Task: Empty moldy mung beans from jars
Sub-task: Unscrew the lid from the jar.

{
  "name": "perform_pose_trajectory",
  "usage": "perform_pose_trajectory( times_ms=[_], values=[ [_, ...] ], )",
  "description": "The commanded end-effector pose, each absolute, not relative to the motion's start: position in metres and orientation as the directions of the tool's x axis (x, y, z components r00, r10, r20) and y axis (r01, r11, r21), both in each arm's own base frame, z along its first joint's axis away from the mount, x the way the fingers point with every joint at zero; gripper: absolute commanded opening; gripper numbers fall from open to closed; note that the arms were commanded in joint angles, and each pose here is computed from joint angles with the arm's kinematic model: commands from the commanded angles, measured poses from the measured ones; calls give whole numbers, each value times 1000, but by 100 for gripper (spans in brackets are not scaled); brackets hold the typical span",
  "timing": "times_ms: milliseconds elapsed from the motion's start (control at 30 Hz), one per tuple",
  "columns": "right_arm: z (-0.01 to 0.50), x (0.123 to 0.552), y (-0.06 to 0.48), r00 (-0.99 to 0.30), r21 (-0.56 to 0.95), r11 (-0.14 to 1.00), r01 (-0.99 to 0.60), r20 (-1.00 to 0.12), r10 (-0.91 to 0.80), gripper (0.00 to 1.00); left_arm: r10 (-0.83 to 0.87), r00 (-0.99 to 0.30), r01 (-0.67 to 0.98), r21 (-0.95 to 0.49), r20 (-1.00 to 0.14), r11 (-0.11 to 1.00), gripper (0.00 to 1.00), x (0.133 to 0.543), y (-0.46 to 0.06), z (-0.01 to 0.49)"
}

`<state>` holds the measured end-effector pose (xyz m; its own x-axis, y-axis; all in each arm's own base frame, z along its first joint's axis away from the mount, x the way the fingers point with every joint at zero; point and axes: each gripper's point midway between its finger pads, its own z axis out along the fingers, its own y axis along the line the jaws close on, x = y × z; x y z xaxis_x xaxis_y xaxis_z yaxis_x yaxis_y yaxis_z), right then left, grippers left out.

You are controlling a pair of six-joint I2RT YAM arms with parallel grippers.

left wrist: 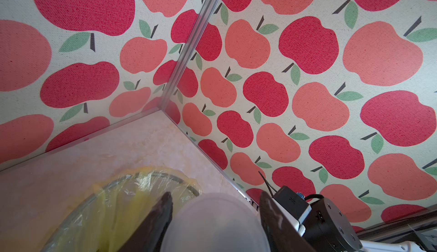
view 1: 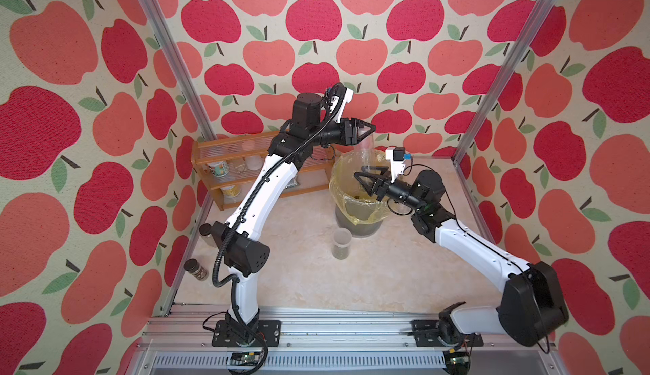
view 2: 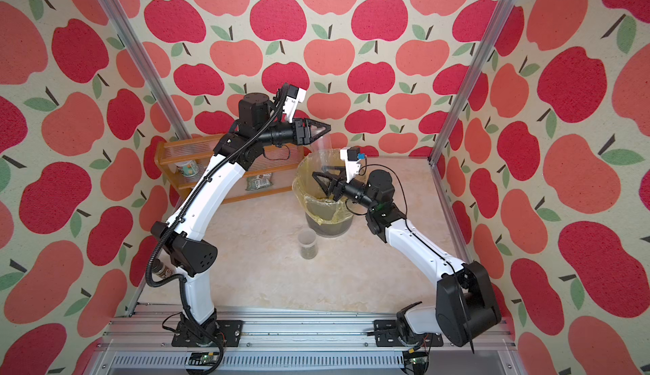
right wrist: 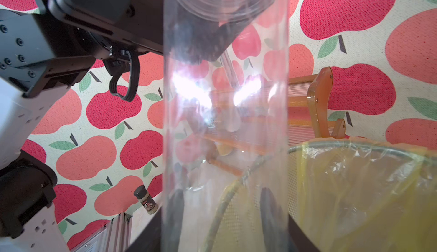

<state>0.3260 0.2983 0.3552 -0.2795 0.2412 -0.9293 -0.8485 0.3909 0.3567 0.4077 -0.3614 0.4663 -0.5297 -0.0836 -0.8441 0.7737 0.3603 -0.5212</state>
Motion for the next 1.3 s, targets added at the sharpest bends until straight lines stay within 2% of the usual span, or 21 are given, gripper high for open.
perform_pose_trajectory(
  times_ms=[0,167,300,467,833,1000,1267],
  values=[
    [366,327,293,-234,323,427,-845,-940,247,37,-68,-519,791,-509,-852,339,52,398,-364,474],
    [365,330,288,-188,269,522,-809,-961,203,34,-77,-528,750,-507,-846,426,51,408,-358,467],
    [375,325,290,-87,142,623,-769,-989,118,34,-69,-537,708,-493,-841,506,51,417,-354,457],
    [389,317,297,22,5,694,-720,-999,30,33,-66,-546,664,-479,-835,574,50,424,-348,450],
    [406,308,325,133,-194,737,-647,-981,-142,33,-59,-563,570,-439,-824,694,49,436,-326,432],
    [410,308,335,184,-308,778,-547,-951,-248,33,-49,-579,526,-419,-814,741,49,442,-318,419],
    [411,309,338,236,-389,833,-394,-918,-318,33,-87,-620,485,-468,-780,739,49,448,-313,409]
  ],
)
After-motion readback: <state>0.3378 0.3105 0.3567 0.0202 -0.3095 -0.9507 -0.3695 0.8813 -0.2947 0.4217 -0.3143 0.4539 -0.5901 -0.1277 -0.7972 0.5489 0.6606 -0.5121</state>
